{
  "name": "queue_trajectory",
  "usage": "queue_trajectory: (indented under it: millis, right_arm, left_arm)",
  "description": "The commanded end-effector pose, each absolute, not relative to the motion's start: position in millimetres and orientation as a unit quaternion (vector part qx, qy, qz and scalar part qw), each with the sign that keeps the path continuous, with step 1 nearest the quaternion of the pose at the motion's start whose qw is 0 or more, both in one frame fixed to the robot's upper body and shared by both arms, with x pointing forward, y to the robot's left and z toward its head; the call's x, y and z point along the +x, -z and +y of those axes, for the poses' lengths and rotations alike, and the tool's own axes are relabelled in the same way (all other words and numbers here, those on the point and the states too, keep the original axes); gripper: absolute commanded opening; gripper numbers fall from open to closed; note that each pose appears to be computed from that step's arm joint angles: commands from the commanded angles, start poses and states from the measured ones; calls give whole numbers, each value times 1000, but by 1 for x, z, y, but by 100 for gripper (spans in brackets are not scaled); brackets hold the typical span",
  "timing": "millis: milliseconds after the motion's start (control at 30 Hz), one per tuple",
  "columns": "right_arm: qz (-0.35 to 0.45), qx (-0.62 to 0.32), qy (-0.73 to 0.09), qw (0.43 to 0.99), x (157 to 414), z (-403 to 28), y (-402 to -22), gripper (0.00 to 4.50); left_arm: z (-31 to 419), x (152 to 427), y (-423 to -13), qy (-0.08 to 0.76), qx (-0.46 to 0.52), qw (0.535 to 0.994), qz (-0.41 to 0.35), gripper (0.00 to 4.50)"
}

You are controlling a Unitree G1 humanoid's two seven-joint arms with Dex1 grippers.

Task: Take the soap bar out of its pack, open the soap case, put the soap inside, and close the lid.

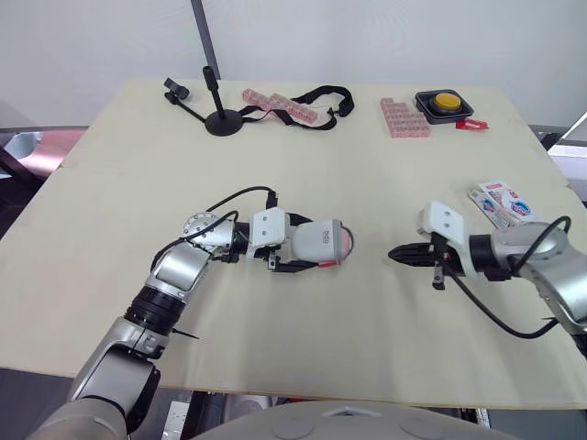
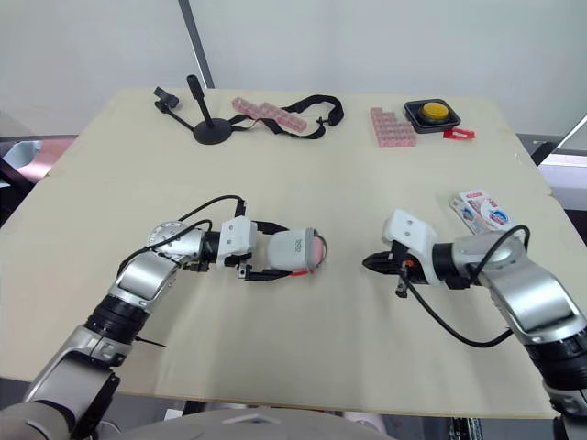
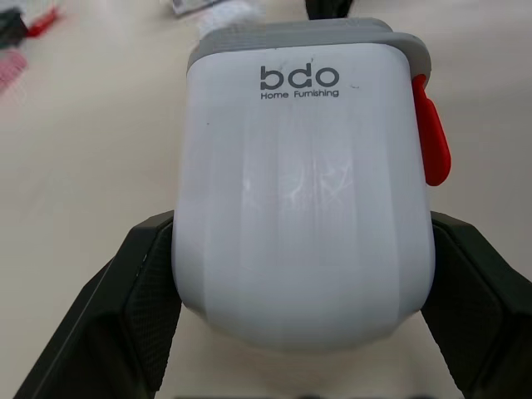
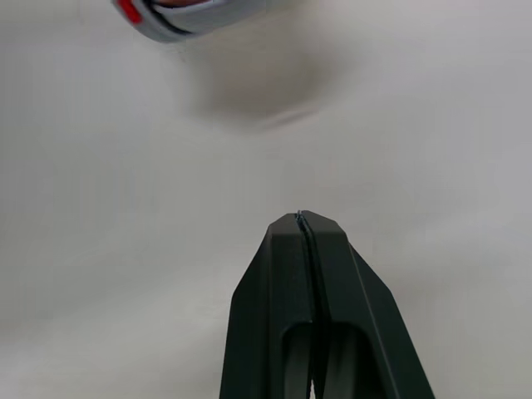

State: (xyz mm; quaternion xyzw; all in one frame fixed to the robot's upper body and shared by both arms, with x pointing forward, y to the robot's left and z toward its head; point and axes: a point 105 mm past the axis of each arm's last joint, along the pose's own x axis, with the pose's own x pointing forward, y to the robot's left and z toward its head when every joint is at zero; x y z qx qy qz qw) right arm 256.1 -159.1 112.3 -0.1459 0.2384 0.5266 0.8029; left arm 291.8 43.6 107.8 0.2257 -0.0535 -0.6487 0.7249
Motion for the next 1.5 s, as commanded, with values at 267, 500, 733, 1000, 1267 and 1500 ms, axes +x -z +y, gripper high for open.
queue_trajectory:
  millis: [267,500,733,1000,1267,1500]
  right_arm:
    - [324,124,-499,794,237,-145,-132,247]
    - [332,148,-499,787,240,-138,-141,447]
    - [333,173,-512,773,245,-123,-140,447]
    - [325,191,-524,764,249,-104,-143,447]
    - [327,213,-529,754,249,-94,-141,447]
    - [331,225,-525,751,251,-90,-140,447]
  left_arm:
    - [35,285,-143,553,264,760,-215,346]
    - [34,282,-137,560,263,756,-213,346]
    - [30,276,-134,587,262,739,-203,346]
    - [27,272,-129,607,261,727,-190,346]
    - [24,271,-129,610,260,724,-191,346]
    - [23,271,-130,610,258,724,-192,346]
